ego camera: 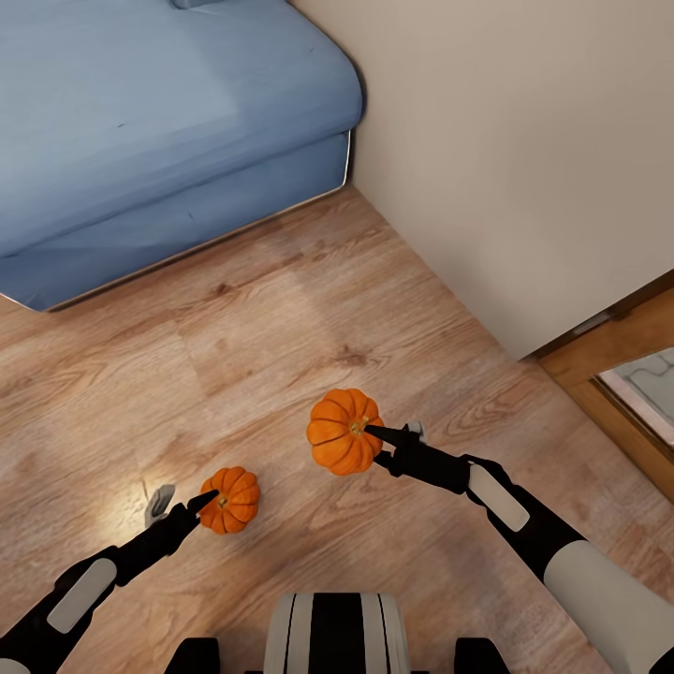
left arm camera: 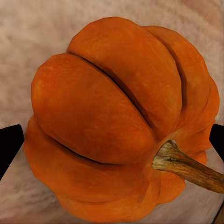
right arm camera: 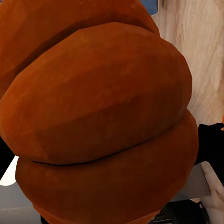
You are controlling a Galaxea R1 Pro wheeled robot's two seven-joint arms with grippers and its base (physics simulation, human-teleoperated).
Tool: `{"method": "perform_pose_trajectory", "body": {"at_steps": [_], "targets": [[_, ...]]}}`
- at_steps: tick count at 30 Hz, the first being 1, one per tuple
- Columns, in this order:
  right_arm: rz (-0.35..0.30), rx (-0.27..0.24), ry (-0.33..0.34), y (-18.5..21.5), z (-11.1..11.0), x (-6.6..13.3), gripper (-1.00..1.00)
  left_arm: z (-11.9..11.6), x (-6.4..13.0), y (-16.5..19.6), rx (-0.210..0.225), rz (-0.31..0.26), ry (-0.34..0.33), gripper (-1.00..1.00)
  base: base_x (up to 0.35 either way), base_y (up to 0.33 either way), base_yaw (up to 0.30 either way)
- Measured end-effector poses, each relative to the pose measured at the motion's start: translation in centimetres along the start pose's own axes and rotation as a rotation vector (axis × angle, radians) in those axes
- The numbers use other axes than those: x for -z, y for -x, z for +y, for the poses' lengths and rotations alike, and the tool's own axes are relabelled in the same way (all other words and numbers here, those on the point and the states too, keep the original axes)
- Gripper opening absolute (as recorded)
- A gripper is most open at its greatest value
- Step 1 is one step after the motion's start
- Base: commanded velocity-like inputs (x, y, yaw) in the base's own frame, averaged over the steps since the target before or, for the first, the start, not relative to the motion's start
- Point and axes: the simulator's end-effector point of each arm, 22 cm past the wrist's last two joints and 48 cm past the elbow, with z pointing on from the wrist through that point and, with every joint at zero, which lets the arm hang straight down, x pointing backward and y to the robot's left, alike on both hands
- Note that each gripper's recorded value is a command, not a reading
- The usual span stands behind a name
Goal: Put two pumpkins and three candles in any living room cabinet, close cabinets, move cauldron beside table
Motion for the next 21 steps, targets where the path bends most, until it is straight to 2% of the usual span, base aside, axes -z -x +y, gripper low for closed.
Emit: {"method": "perform_pose_trajectory", "body": {"at_steps": [21], "targets": [[-0.002,-0.014,-0.009,-0.1,-1.0,0.2,-1.00,0.9,-0.2,-0.4,0.007,0.009,0.014,1.00,0.000,0.000,0.000]]}}
